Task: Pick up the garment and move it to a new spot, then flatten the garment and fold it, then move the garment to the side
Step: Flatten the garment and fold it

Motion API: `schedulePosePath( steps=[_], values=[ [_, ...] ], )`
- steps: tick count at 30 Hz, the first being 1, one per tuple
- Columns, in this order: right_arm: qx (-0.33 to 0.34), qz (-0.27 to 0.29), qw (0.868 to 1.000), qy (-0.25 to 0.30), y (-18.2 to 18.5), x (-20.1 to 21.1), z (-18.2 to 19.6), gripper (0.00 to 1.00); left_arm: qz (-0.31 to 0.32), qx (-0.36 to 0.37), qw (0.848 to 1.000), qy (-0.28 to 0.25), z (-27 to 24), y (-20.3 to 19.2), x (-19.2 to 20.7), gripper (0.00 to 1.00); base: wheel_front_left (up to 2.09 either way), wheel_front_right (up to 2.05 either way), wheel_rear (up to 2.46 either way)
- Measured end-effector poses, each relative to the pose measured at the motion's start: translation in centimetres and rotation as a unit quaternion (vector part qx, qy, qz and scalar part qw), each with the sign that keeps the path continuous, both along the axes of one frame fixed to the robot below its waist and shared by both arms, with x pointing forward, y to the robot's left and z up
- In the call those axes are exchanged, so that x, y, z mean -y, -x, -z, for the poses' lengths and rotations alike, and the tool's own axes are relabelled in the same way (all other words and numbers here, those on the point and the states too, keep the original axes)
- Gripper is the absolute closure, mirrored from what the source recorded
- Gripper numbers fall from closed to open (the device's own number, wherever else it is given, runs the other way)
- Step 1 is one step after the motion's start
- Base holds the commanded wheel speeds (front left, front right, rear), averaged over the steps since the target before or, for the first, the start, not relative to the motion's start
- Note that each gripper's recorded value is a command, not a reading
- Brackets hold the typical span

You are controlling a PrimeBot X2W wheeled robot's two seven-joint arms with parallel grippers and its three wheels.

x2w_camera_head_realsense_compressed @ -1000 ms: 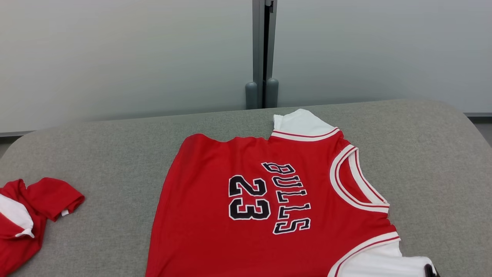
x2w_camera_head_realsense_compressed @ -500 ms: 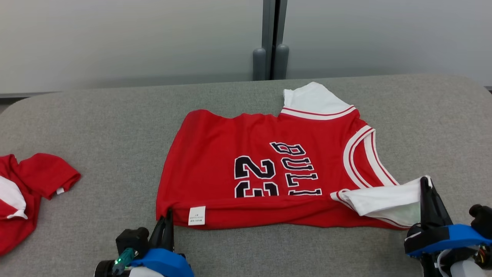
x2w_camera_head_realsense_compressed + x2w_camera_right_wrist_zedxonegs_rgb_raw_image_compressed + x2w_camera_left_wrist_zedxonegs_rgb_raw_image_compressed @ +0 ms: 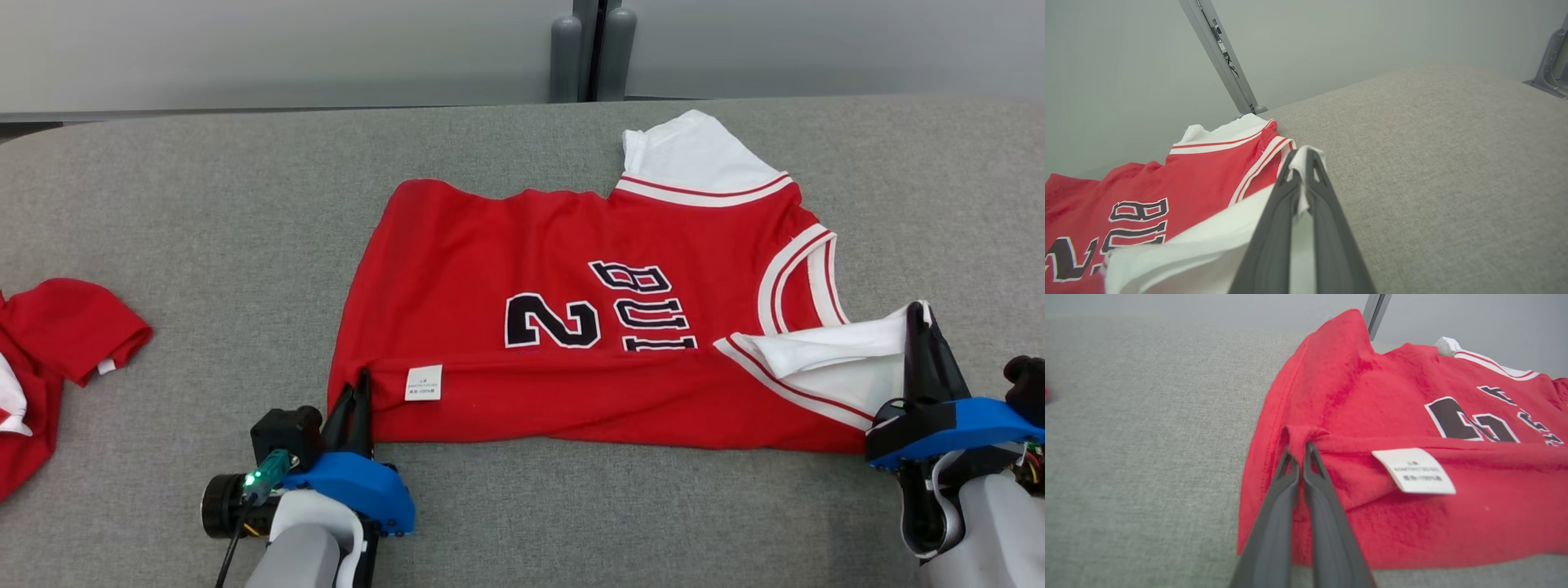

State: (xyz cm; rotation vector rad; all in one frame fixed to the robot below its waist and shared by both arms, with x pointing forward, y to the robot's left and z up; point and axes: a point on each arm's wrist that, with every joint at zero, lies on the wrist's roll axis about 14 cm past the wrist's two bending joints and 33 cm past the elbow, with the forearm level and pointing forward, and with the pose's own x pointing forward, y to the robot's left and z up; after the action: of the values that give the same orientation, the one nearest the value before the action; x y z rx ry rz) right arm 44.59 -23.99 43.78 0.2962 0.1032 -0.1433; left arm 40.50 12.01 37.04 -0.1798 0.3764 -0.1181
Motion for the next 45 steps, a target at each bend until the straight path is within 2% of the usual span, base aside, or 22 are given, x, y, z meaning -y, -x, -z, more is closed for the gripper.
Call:
schedulePosePath(
  steps=[6, 8, 9, 10, 15, 20, 28, 34, 35, 36, 37, 45],
  values=[
    [-0.008, -0.004, 1.000, 0.020, -1.3, 0.1, 0.5, 1.00, -0.002, 0.008, 1.000, -0.004, -0.2, -1.8, 0.0, 1.00, 0.00, 0.00, 0.00],
    [-0.006, -0.007, 1.000, 0.019, -1.8, -0.3, 0.5, 1.00, -0.005, 0.011, 1.000, -0.005, -0.3, -2.2, 0.0, 0.34, 0.00, 0.00, 0.00],
    [-0.004, -0.010, 1.000, 0.020, -2.0, -0.5, 0.4, 0.50, -0.007, 0.013, 1.000, -0.005, -0.4, -2.4, -0.1, 0.00, 0.00, 0.00, 0.00],
    [-0.005, -0.012, 1.000, 0.019, -2.2, -0.8, 0.5, 0.00, -0.010, 0.014, 1.000, -0.005, -0.4, -2.5, -0.2, 0.00, 0.00, 0.00, 0.00],
    [0.023, 0.001, 1.000, 0.016, -2.6, -0.3, -1.0, 0.00, -0.038, 0.046, 0.998, 0.006, -2.2, -3.6, -1.0, 0.00, 0.00, 0.00, 0.00],
    [0.020, 0.018, 1.000, 0.011, -0.9, 0.5, -0.7, 0.00, -0.057, 0.036, 0.998, 0.018, -1.7, -1.8, -1.6, 0.00, 0.00, 0.00, 0.00],
    [-0.013, 0.054, 0.998, 0.006, 2.3, 2.5, 1.4, 0.00, -0.051, -0.029, 0.998, 0.021, 2.0, 1.3, -1.1, 0.00, 0.00, 0.00, 0.00],
    [-0.069, 0.033, 0.997, 0.012, 4.0, 1.3, 4.5, 0.00, -0.047, -0.041, 0.998, 0.019, 2.7, 1.0, -0.9, 0.00, 0.00, 0.00, 0.00],
    [-0.080, 0.031, 0.996, 0.009, 4.3, 1.1, 5.1, 0.00, -0.043, -0.044, 0.998, 0.019, 2.9, 1.0, -0.7, 0.53, 0.00, 0.00, 0.00],
    [-0.085, 0.031, 0.996, 0.009, 4.5, 1.0, 5.4, 0.00, -0.043, -0.048, 0.998, 0.020, 3.1, 1.1, -0.7, 0.68, 0.00, 0.00, 0.00],
    [-0.092, 0.027, 0.995, 0.013, 4.7, 1.0, 5.7, 0.00, -0.042, -0.051, 0.998, 0.022, 3.2, 1.1, -0.7, 1.00, 0.00, 0.00, 0.00],
    [-0.139, -0.006, 0.990, 0.021, 5.2, -0.7, 8.3, 0.00, -0.037, -0.060, 0.997, 0.037, 3.5, 1.1, -0.3, 1.00, 0.00, 0.00, 0.00]
  ],
)
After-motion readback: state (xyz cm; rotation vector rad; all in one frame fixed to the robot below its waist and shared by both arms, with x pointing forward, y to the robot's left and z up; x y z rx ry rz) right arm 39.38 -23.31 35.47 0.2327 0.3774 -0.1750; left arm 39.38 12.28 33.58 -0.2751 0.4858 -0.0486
